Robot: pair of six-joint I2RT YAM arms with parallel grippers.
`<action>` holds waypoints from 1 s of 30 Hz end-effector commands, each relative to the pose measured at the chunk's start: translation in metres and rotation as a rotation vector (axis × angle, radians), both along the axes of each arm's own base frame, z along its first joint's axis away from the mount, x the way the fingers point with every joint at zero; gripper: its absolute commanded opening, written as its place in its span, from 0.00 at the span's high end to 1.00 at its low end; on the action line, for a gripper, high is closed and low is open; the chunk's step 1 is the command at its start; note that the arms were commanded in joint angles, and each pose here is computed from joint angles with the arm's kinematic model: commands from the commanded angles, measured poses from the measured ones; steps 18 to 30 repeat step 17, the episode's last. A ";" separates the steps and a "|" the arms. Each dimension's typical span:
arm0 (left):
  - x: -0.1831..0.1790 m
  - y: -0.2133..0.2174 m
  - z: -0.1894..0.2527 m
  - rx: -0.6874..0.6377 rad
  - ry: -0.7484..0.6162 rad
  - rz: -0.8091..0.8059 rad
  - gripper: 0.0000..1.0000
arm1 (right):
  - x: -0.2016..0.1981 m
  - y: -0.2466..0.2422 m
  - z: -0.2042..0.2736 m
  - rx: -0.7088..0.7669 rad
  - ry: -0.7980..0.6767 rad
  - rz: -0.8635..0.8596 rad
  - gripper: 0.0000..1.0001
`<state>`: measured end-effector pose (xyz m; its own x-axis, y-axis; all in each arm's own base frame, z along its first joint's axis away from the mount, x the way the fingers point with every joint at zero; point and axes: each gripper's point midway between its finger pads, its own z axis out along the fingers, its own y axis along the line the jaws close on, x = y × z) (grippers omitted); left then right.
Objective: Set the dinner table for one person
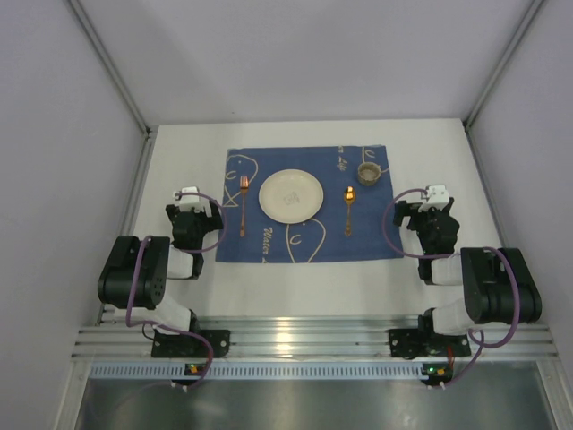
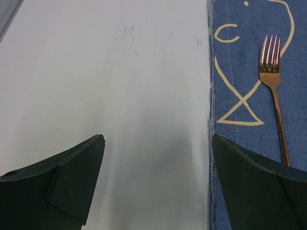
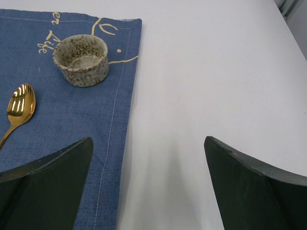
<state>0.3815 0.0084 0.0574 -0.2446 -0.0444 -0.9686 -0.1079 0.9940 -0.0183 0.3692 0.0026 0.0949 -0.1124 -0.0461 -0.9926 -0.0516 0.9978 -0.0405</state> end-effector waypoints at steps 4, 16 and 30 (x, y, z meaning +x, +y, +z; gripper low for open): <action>0.010 0.000 0.025 -0.001 -0.096 0.000 0.01 | 0.012 0.000 0.025 0.014 -0.082 0.005 0.00; 0.010 0.000 0.025 -0.001 -0.096 0.000 0.02 | 0.012 0.000 0.026 0.010 -0.088 0.003 0.00; 0.010 0.000 0.025 -0.001 -0.096 0.000 0.02 | 0.012 -0.001 0.026 0.010 -0.088 0.002 0.00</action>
